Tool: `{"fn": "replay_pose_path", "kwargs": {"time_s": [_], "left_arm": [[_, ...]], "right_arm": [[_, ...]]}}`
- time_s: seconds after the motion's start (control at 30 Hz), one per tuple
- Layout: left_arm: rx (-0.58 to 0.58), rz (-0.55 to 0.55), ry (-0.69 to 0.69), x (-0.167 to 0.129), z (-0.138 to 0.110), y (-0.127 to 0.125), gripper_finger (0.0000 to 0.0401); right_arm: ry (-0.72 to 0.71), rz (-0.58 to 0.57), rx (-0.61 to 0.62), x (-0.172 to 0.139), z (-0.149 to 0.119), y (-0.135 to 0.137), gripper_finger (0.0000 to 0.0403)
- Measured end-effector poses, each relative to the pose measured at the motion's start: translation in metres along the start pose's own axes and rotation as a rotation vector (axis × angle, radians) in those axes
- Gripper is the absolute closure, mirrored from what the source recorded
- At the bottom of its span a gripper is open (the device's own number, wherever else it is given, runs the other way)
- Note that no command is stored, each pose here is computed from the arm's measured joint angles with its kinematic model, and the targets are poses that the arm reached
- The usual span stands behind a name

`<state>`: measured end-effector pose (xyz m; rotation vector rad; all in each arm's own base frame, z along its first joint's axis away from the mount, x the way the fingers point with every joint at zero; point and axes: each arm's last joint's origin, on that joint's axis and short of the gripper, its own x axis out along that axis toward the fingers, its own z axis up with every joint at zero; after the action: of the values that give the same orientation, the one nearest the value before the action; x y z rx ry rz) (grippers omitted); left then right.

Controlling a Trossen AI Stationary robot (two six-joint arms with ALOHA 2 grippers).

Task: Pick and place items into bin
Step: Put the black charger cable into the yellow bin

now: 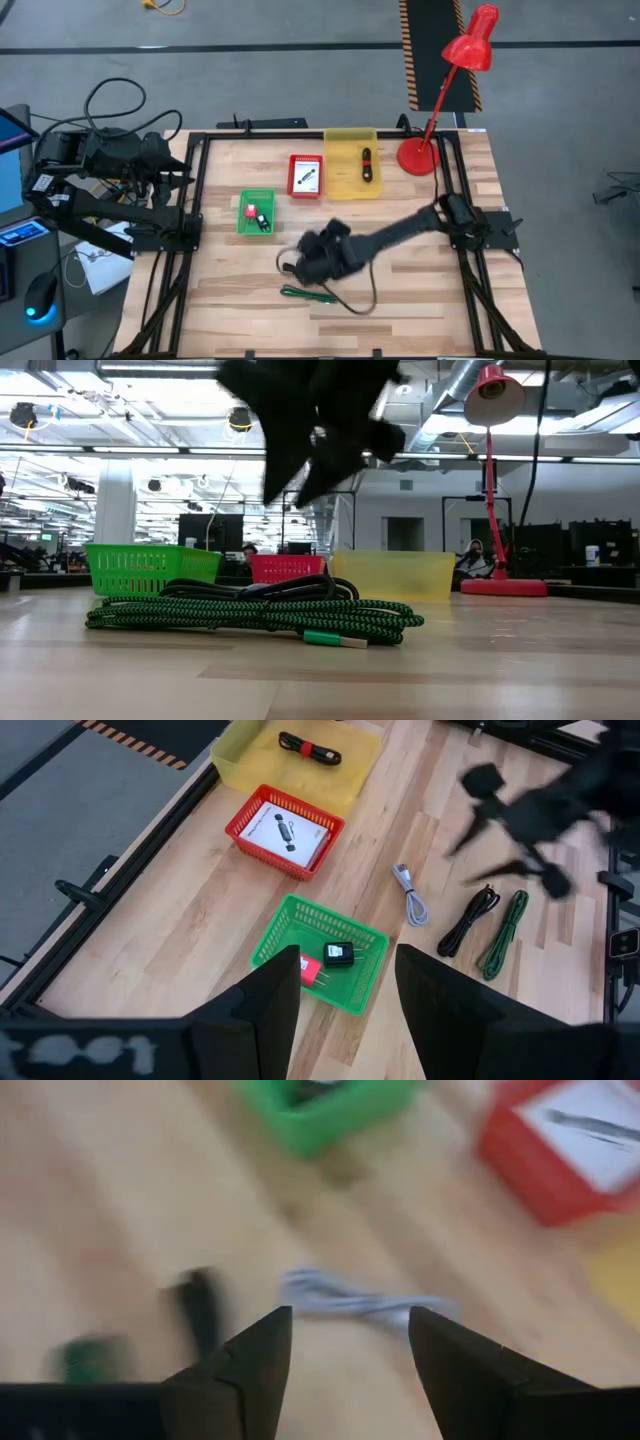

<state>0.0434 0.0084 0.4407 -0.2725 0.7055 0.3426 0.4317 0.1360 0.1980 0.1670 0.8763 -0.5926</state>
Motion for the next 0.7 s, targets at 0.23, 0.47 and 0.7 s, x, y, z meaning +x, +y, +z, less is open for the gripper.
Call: {"fn": "replay_pose_path", "kwargs": {"time_s": [0.23,0.47,0.7], "left_arm": [[0.0,0.0,0.0,0.0,0.0,0.0,0.0247],[0.0,0.0,0.0,0.0,0.0,0.0,0.0247],[0.0,0.0,0.0,0.0,0.0,0.0,0.0247]], "right_arm": [[-0.067,0.146,-0.117,-0.021,-0.026,0.035,0.022],[-0.103,0.187,-0.099,-0.008,-0.045,0.039,0.0225],[-0.114,0.241,-0.078,0.006,-0.06,0.038,0.0227]]}}
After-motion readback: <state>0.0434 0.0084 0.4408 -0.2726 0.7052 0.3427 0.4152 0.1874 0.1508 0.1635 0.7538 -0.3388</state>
